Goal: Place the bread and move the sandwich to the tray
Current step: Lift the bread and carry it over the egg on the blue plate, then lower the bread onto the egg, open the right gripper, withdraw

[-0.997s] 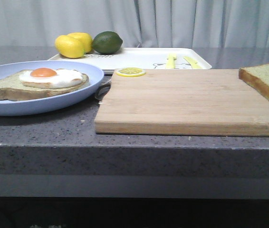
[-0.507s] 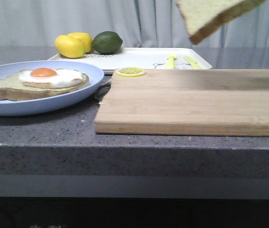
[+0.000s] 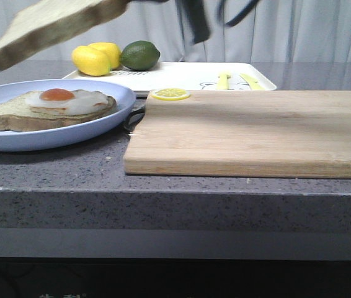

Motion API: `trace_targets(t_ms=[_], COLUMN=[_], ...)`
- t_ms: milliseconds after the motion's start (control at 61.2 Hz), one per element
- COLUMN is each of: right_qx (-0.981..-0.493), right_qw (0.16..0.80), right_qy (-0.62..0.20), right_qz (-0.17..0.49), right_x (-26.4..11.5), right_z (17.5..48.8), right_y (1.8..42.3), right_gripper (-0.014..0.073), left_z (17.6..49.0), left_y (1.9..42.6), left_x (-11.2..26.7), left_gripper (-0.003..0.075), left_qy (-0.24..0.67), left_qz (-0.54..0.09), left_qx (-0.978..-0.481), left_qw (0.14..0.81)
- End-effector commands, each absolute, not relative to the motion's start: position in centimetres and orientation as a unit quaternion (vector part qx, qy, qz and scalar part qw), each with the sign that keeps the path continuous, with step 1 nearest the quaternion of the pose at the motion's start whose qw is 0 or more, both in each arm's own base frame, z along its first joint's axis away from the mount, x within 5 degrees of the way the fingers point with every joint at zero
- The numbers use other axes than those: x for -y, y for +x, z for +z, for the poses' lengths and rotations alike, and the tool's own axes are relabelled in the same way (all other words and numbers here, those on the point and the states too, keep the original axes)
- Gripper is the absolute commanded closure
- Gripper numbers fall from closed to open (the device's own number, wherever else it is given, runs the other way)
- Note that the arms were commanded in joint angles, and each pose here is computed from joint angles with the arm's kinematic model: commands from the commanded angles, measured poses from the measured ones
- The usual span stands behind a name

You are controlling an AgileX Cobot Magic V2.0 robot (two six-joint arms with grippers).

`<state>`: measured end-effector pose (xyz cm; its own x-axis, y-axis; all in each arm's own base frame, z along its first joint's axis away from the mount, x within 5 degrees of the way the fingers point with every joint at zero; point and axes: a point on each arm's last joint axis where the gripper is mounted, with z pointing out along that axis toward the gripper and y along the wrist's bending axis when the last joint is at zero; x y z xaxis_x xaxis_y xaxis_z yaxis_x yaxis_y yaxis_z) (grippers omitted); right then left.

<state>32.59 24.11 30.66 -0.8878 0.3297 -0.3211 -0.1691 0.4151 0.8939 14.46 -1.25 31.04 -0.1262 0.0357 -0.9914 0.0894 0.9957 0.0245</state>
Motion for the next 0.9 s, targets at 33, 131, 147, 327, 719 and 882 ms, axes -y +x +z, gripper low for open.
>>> trace_targets(t_ms=[33, 131, 147, 327, 719, 882], right_qx=[-0.79, -0.8, -0.802, -0.812, -0.82, -0.813], right_qw=[0.234, 0.223, 0.222, 0.23, 0.238, 0.256], right_qy=[0.042, 0.051, 0.052, 0.051, 0.042, 0.029], right_qz=[0.565, 0.554, 0.552, 0.533, 0.519, 0.523], right_x=[-26.4, -26.9, -26.9, -26.8, -24.3, -22.2], right_z=[31.8, 30.0, 29.7, 28.8, 28.7, 30.8], right_y=[33.2, 34.0, 34.1, 34.5, 35.8, 35.8], right_gripper=[0.0643, 0.0595, 0.058, 0.0465, 0.0246, 0.0248], left_z=[33.0, 33.0, 33.0, 33.0, 33.0, 33.0], left_y=[14.6, 14.6, 14.6, 14.6, 14.6, 14.6], left_x=[1.2, 1.2, 1.2, 1.2, 1.2, 1.2], left_gripper=[0.0048, 0.0048, 0.0048, 0.0048, 0.0048, 0.0048], left_qy=[0.034, 0.034, 0.034, 0.034, 0.034, 0.034], left_qz=[-0.026, -0.026, -0.026, -0.026, -0.026, -0.026], left_qx=[-0.711, -0.711, -0.711, -0.711, -0.711, -0.711], left_qw=[0.702, 0.702, 0.702, 0.702, 0.702, 0.702])
